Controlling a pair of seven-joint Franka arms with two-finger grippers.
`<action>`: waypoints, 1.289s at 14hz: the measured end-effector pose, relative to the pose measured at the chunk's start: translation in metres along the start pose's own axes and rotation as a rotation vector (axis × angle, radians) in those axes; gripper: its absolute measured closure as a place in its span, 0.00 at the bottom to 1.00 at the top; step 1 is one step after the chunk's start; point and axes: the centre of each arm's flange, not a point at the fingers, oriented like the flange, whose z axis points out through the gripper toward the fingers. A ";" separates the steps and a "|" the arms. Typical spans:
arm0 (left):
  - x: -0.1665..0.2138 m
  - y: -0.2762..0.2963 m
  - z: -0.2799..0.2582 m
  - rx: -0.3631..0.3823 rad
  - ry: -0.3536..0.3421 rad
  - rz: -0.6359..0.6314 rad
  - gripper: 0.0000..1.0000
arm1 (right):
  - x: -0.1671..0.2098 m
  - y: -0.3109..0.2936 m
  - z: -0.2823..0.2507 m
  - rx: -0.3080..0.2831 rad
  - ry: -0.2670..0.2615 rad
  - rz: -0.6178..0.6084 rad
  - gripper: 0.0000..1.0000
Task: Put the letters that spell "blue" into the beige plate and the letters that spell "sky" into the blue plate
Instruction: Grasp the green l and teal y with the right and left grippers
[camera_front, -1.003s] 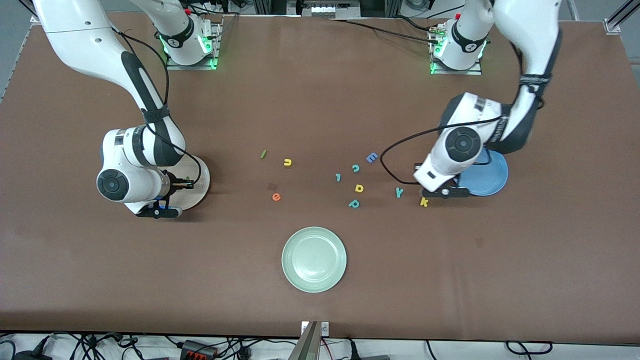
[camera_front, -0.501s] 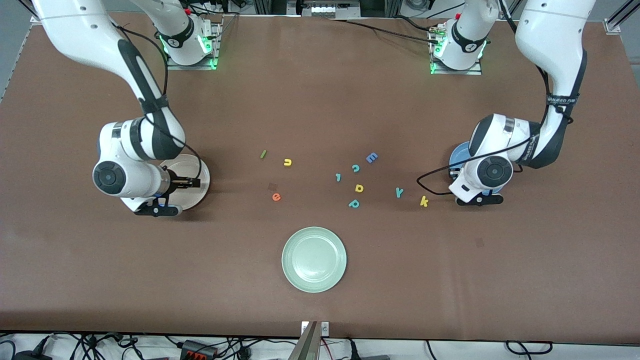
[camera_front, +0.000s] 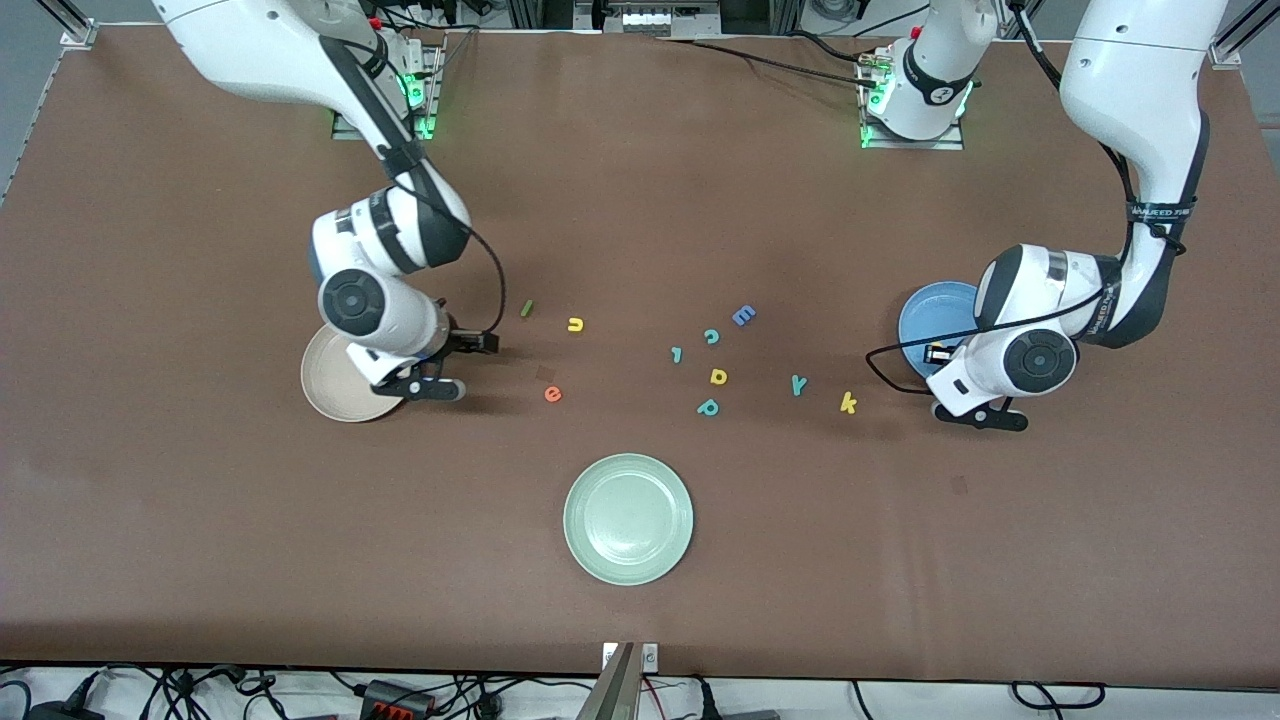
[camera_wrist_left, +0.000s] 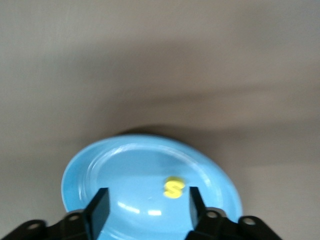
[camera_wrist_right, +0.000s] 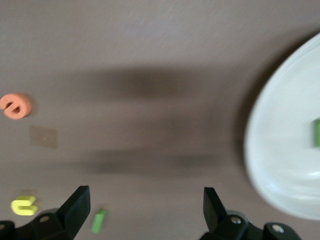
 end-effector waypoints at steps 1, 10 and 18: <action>0.007 0.018 -0.018 -0.004 0.037 0.029 0.13 | -0.009 -0.011 0.007 0.006 0.000 0.020 0.00; 0.042 0.172 -0.052 -0.049 0.144 0.166 0.02 | -0.057 -0.051 0.058 0.003 -0.053 0.121 0.19; 0.042 0.210 -0.009 -0.049 0.102 0.206 0.37 | -0.058 -0.052 0.068 0.014 -0.070 0.137 0.52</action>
